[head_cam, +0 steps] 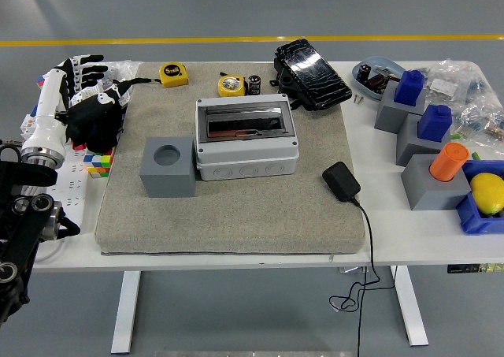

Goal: Fetch the battery,place it into the box,close the lid of the box

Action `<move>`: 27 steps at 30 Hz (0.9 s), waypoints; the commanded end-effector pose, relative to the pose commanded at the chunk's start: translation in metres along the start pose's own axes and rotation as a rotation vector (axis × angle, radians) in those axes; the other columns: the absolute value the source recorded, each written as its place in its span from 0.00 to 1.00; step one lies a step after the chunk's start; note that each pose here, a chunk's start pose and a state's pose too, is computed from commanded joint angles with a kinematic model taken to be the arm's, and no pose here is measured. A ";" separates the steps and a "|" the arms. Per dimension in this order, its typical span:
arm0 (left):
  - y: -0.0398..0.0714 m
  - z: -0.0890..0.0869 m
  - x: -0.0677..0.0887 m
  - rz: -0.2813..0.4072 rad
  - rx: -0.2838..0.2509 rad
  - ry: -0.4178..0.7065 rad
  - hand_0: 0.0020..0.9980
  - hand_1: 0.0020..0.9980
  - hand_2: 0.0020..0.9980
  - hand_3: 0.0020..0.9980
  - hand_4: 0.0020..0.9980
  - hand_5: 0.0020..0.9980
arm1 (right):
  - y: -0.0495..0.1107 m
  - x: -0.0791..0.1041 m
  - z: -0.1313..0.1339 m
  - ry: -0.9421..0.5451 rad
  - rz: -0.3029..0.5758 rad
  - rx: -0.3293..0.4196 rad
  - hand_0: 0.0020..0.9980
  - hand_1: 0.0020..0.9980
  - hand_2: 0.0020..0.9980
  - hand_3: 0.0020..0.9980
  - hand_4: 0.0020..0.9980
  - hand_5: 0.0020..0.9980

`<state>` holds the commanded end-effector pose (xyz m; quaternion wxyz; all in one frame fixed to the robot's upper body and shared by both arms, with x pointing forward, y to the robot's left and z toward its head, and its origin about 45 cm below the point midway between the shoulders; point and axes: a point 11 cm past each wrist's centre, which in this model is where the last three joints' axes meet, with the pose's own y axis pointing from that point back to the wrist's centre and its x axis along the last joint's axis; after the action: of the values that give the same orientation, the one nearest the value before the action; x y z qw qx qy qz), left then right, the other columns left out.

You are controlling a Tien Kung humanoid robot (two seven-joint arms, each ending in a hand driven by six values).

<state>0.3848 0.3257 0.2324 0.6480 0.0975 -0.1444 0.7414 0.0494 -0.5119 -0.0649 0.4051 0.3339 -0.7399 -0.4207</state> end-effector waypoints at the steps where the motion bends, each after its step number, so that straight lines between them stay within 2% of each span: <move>1: 0.001 -0.001 0.000 -0.001 0.002 -0.003 0.72 0.68 0.65 0.68 0.97 0.28 | 0.000 -0.001 0.001 -0.002 -0.001 -0.002 0.54 0.60 0.58 0.54 0.92 0.47; 11: 0.014 -0.022 -0.001 -0.027 0.058 -0.029 0.72 0.68 0.64 0.68 0.97 0.29 | -0.001 -0.012 0.015 -0.025 -0.011 -0.029 0.54 0.60 0.58 0.54 0.92 0.47; 23: 0.027 -0.034 0.012 -0.006 0.094 -0.046 0.72 0.68 0.65 0.67 0.96 0.29 | -0.002 -0.017 0.027 -0.038 -0.007 -0.063 0.54 0.60 0.59 0.54 0.92 0.48; 27: 0.030 -0.039 0.011 -0.014 0.108 -0.054 0.72 0.68 0.65 0.67 0.96 0.29 | -0.002 -0.018 0.031 -0.037 -0.010 -0.072 0.54 0.60 0.58 0.54 0.92 0.48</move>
<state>0.3550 0.3455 0.1966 0.6428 0.1537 -0.1209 0.7407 0.0305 -0.4865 -0.0823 0.4010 0.3149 -0.7299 -0.4553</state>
